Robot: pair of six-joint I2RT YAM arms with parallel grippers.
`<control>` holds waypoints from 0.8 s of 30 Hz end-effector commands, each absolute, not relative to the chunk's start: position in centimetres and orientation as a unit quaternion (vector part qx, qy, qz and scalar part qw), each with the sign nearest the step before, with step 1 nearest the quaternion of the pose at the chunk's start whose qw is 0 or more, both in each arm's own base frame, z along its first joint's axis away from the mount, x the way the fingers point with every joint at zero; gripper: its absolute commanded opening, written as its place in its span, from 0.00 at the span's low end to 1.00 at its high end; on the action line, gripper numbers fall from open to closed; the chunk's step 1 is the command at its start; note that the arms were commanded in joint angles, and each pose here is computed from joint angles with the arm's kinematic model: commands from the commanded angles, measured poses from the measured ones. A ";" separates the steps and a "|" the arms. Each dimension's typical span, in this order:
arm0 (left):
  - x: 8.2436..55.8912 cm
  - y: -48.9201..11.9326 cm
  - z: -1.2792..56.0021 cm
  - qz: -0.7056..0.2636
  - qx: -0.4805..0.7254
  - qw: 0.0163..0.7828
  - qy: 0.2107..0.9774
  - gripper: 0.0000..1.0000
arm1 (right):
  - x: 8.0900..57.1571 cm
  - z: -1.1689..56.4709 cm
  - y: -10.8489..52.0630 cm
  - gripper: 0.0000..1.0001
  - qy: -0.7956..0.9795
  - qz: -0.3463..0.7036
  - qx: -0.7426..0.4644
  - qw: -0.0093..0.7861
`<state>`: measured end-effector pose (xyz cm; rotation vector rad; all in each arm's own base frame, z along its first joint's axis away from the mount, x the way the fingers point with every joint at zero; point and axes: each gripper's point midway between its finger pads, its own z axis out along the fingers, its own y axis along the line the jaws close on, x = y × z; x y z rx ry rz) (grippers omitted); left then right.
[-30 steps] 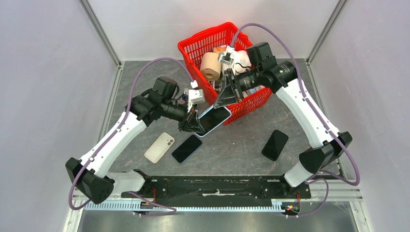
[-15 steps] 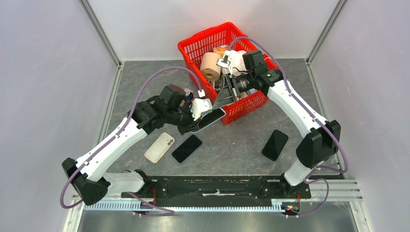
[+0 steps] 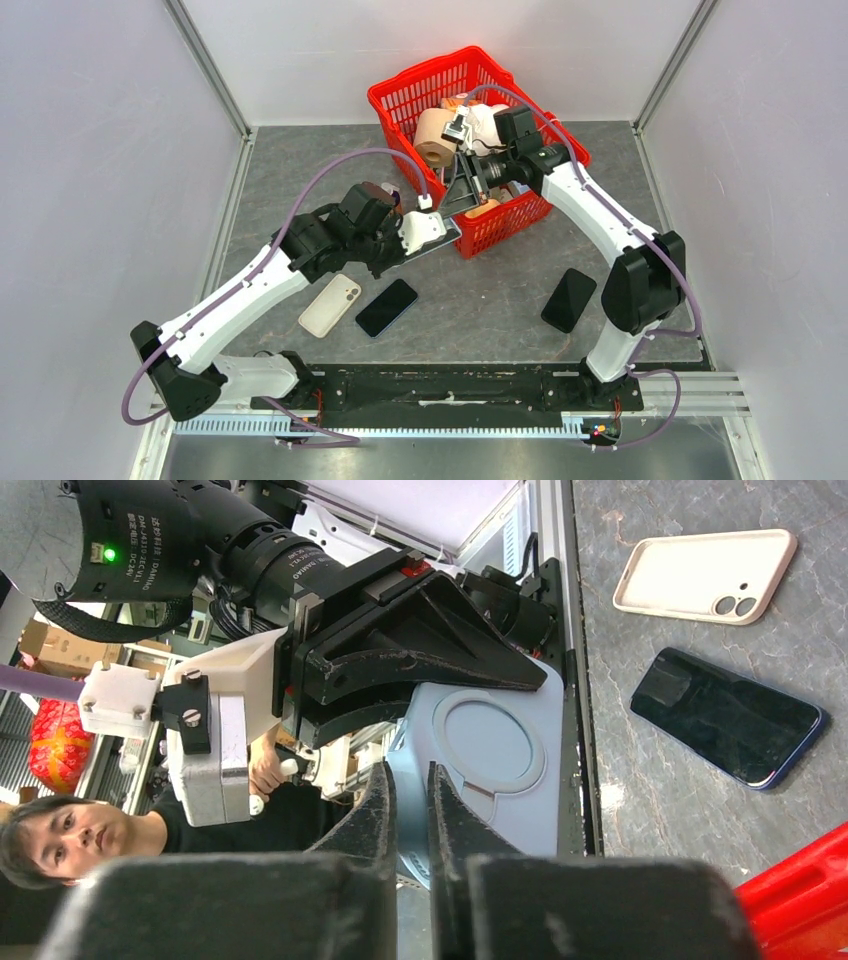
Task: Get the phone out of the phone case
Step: Remove the phone case from the phone.
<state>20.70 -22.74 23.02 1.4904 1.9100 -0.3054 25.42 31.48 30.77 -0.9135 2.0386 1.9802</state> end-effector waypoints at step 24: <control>18.2 -23.2 32.3 -0.374 0.518 0.392 0.662 0.02 | 22.6 37.4 25.0 0.72 0.680 0.501 -0.422 0.329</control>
